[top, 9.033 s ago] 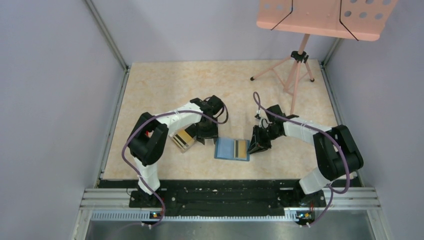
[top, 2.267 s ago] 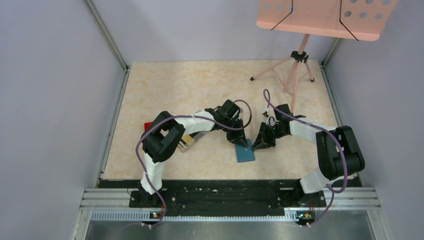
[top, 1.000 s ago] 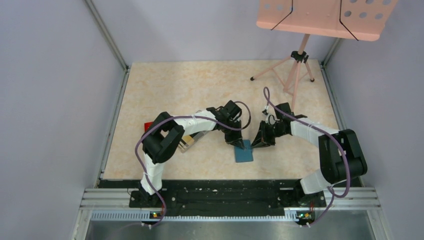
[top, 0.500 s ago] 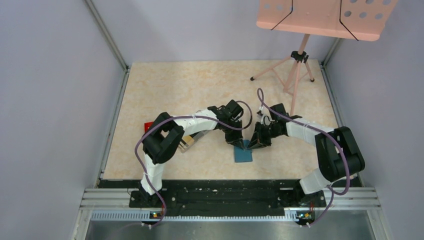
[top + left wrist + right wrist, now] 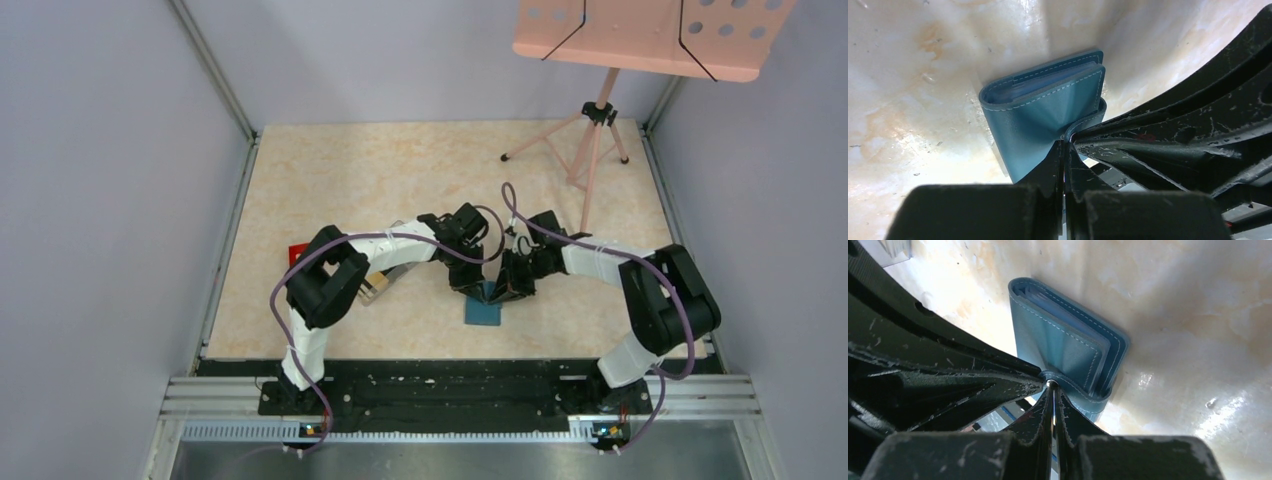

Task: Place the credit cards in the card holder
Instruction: Close the card holder at the center of the board.

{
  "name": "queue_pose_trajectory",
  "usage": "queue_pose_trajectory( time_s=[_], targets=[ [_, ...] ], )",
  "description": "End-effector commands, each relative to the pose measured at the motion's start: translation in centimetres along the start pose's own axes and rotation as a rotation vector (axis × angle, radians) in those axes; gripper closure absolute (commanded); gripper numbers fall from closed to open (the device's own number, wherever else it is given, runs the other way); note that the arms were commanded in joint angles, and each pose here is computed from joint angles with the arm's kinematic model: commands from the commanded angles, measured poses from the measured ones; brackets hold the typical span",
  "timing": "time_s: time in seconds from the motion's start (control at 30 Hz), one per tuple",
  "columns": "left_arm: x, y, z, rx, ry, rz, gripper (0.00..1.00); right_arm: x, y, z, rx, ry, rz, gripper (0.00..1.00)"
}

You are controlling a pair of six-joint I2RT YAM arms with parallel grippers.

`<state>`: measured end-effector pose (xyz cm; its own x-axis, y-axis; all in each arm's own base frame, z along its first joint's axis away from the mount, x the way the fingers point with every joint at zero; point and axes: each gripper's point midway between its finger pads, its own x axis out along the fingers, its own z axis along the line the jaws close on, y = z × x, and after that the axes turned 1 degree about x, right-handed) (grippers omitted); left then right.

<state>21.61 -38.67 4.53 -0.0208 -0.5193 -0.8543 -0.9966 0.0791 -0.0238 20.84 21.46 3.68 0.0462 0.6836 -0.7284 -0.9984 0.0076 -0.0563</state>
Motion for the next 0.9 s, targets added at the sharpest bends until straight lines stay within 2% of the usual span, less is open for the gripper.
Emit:
queue_pose_trajectory(
  time_s=[0.0,0.67,0.87],
  targets=[
    [-0.1,-0.5,0.3,0.026,-0.037,-0.023,1.0,1.0,-0.4,-0.3,-0.021,0.027,-0.011,0.96],
    [4.7,1.8,7.6,-0.003,-0.294,0.087,1.0,2.8,1.4,-6.4,0.012,0.398,0.075,0.98],
    [4.6,1.6,7.5,0.002,-0.29,0.078,1.0,3.1,1.4,-5.5,-0.02,0.368,0.078,0.96]
  ],
)
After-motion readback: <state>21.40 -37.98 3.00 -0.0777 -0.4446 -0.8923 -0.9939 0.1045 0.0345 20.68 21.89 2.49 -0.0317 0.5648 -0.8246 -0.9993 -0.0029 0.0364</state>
